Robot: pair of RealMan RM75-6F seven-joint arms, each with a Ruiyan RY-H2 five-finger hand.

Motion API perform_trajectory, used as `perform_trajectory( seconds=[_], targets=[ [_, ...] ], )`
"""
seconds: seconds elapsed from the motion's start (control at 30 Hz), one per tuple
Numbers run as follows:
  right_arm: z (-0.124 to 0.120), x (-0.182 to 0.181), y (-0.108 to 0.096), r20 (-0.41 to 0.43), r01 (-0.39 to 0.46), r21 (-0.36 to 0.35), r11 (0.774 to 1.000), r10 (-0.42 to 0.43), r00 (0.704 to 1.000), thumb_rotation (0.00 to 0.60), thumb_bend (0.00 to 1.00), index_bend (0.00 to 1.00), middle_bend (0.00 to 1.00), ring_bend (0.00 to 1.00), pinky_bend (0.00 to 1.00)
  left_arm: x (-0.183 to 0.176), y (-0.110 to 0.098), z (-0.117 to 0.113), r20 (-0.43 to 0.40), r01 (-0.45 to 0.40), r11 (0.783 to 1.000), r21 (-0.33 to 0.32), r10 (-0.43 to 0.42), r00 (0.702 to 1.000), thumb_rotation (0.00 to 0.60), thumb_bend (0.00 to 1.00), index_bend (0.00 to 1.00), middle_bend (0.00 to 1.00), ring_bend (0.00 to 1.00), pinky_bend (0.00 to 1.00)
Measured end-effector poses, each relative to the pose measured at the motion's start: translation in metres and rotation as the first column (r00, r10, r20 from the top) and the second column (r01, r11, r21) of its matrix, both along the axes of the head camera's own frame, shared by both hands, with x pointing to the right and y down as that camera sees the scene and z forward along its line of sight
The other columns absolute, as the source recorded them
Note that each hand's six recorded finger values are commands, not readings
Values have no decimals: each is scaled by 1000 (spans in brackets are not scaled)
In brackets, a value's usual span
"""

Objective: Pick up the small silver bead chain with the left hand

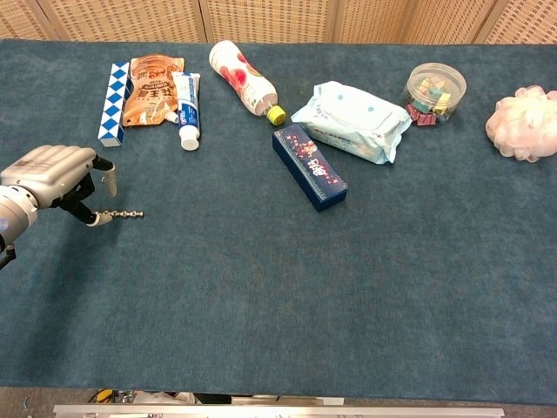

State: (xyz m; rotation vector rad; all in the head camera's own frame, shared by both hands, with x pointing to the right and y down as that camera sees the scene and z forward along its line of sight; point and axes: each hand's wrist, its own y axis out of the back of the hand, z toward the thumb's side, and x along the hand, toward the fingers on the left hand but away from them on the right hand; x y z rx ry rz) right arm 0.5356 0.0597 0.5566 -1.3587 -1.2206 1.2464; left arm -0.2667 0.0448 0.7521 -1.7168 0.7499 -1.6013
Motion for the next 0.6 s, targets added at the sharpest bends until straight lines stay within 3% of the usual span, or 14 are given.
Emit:
perform_trajectory(
  seconds=[0.6],
  targets=[
    [-1,9,4,-4,-22,-2,1000,22,1000,600,198,503,533,465,453,11,-1,20,7,33,998,-58,-32,999,600,255,504,972,934,1000]
  ],
)
